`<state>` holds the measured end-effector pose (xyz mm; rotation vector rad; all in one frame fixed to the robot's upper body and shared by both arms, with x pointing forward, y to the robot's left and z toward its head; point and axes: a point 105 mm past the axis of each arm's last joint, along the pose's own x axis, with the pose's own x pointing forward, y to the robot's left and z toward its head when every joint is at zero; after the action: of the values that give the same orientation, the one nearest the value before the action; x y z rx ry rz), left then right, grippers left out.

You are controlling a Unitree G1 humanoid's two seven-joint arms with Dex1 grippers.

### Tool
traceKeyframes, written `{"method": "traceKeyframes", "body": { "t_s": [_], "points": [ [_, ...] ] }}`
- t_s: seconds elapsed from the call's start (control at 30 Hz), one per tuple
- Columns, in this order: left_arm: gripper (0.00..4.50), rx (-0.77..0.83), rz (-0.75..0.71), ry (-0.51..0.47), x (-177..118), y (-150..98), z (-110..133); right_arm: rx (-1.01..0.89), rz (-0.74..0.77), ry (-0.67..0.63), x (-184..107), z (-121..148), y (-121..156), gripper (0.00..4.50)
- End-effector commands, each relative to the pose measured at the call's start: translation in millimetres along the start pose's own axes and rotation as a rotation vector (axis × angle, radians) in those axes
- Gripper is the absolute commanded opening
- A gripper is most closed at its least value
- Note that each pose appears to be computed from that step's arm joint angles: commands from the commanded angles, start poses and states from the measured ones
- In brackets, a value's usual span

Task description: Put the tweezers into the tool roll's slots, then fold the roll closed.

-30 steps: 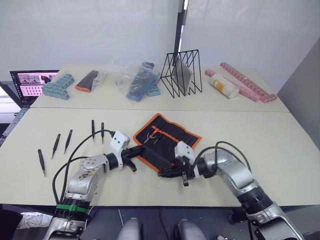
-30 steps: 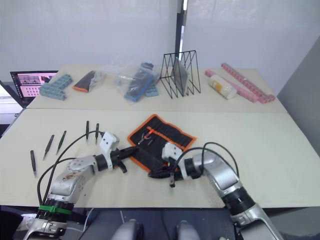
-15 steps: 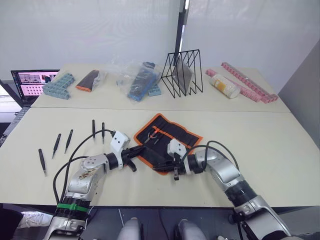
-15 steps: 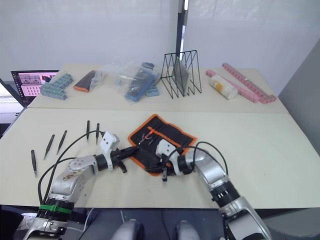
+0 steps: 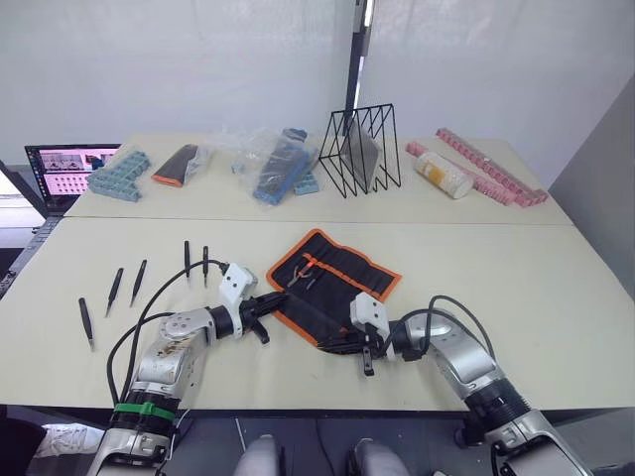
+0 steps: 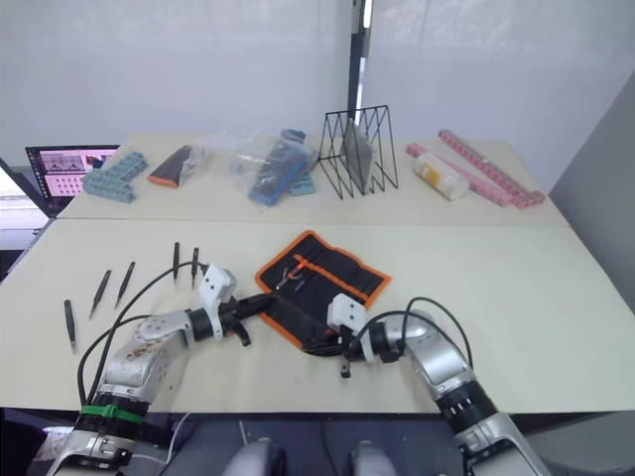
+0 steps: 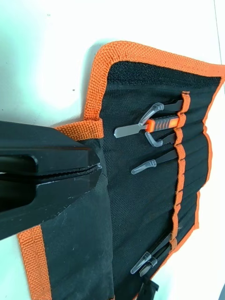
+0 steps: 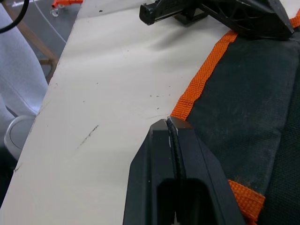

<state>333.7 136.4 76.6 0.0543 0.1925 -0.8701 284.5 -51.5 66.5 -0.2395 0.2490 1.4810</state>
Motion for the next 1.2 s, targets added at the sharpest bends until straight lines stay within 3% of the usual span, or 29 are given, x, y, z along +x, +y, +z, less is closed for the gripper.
{"method": "traceKeyframes", "body": {
  "t_s": [0.03,0.17,0.4,0.43,0.67,0.83,0.9,1.03,1.2],
  "points": [
    [0.01,0.026,0.002,-0.026,-9.5,3.1,5.4,0.05,0.01,-0.085,-12.0,20.3,-0.1,0.0],
    [0.01,0.055,0.007,-0.147,-21.5,8.3,34.3,0.102,0.045,-0.129,-29.0,39.2,4.4,0.0],
    [0.01,0.155,0.107,-0.176,-66.2,33.0,69.1,0.213,-0.143,-0.235,-73.3,59.6,-29.2,0.0],
    [0.55,0.164,0.134,-0.175,-74.5,37.6,70.8,0.209,-0.18,-0.241,-79.1,59.4,-33.9,0.0],
    [2.81,0.164,0.355,-0.119,-144.7,58.1,59.4,0.143,-0.504,-0.224,-148.6,36.6,-72.0,2.21],
    [4.43,0.145,0.531,-0.061,-190.8,55.0,25.9,0.194,-0.662,-0.236,-194.5,7.8,-80.5,3.92],
    [4.5,0.124,0.591,-0.053,-204.3,50.3,13.7,0.21,-0.718,-0.247,-207.0,-1.5,-82.1,4.49],
    [4.5,0.089,0.682,-0.057,-221.3,40.3,-3.8,0.254,-0.795,-0.272,-222.4,-15.6,-83.1,4.49],
    [4.5,0.047,0.771,-0.082,-228.3,27.1,-15.7,0.294,-0.825,-0.345,-226.4,-14.6,-86.2,4.49]
  ]
}}
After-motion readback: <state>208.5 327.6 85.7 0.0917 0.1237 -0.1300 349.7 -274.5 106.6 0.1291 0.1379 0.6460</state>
